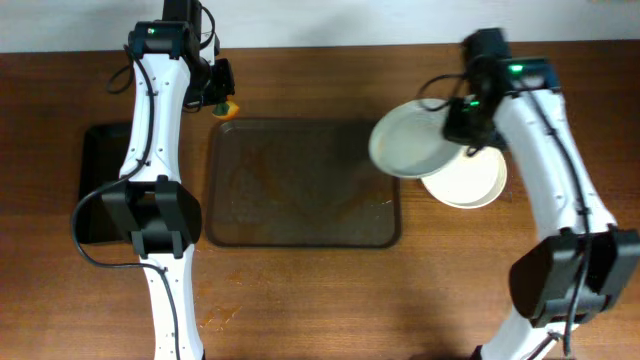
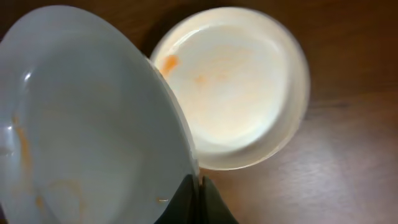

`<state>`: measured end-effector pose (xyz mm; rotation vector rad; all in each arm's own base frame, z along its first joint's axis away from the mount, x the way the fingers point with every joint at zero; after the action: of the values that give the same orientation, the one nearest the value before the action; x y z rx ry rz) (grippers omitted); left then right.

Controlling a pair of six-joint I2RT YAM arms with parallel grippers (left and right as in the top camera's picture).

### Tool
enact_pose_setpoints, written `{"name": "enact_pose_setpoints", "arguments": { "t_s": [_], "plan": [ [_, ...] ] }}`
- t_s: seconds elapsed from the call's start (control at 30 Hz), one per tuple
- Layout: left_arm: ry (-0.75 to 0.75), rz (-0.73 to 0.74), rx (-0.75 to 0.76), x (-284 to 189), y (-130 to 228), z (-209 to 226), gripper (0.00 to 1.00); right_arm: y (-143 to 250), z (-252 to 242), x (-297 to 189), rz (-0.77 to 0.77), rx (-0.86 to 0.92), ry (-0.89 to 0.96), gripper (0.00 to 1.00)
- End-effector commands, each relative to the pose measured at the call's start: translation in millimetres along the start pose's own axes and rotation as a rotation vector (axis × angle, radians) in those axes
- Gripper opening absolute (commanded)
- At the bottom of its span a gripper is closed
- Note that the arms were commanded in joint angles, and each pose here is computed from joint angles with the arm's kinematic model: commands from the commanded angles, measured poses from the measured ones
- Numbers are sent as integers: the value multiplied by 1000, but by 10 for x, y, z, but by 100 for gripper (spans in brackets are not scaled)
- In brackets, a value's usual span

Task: Clean dirty plates on tray and stack at the side
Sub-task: 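Lift the last plate with the right gripper and stack it on the pile, then return the sponge to the black tray with the left gripper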

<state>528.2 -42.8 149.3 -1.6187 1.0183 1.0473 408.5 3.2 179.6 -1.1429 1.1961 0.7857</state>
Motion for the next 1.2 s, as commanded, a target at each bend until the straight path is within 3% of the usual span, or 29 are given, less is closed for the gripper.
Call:
{"name": "enact_pose_setpoints", "arguments": {
  "t_s": [0.0, 0.1, 0.17, 0.23, 0.3, 0.37, 0.53, 0.63, 0.67, 0.7, 0.77, 0.87, 0.93, 1.03, 1.13, 1.17],
  "plan": [
    [-4, -12, -9, -50, -16, 0, 1, 76, -591, 192, 55, 108, 47, 4],
    [-63, -12, -20, -102, -6, 141, 1, 307, -923, 662, 120, 184, 86, 4],
    [-173, -12, -75, -348, 6, 554, 1, 395, -1060, 936, 121, 231, 75, 4],
    [-214, -10, -126, -447, -3, 849, 1, 428, -973, 1040, 125, 225, 40, 51],
    [-264, 23, -197, -526, 64, 1240, 1, 357, -868, 1027, 105, 209, -6, 73],
    [-287, 54, -252, -584, 142, 1511, 1, 192, -596, 891, 73, 132, -172, 80],
    [-548, 163, -434, -464, 493, 2141, 1, -28, -100, 573, 6, 23, -282, 85],
    [-559, 209, -457, -120, 615, 2333, 15, 20, 10, 565, 15, -6, -282, 84],
    [-563, 226, -468, -28, 673, 2399, 56, 34, 33, 563, 18, -11, -282, 85],
    [-564, 229, -475, -11, 687, 2430, 81, 43, 41, 562, 21, -13, -283, 85],
    [-556, 213, -480, -47, 648, 2432, 99, 65, 62, 560, 28, -19, -283, 85],
    [-465, 153, -493, -388, 462, 2222, 99, 98, 51, 490, 33, -19, -283, 84],
    [-266, 74, -403, -741, 251, 1779, 99, 18, 44, 218, -26, -23, -295, 84],
    [-162, -73, -279, -1280, 144, 1091, 99, -188, 13, -659, -242, -35, -338, 84],
    [-139, -87, -216, -1342, 179, 780, 99, -23, -212, -1787, -500, -33, -334, 86],
    [-138, -85, -212, -1332, 182, 759, 99, 59, -249, -1995, -553, -34, -346, 98]
  ]
}}
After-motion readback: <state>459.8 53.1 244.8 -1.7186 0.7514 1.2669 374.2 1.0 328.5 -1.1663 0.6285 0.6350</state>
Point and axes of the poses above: each gripper's point midway between its finger pads, its own x axis out along the fingers, its own z axis along the line the jaws close on, y = z × x, the point moved 1 cm from there along -x, back along the fingers, and after that the axes turned 5 degrees about -x, right-handed, at the moved point
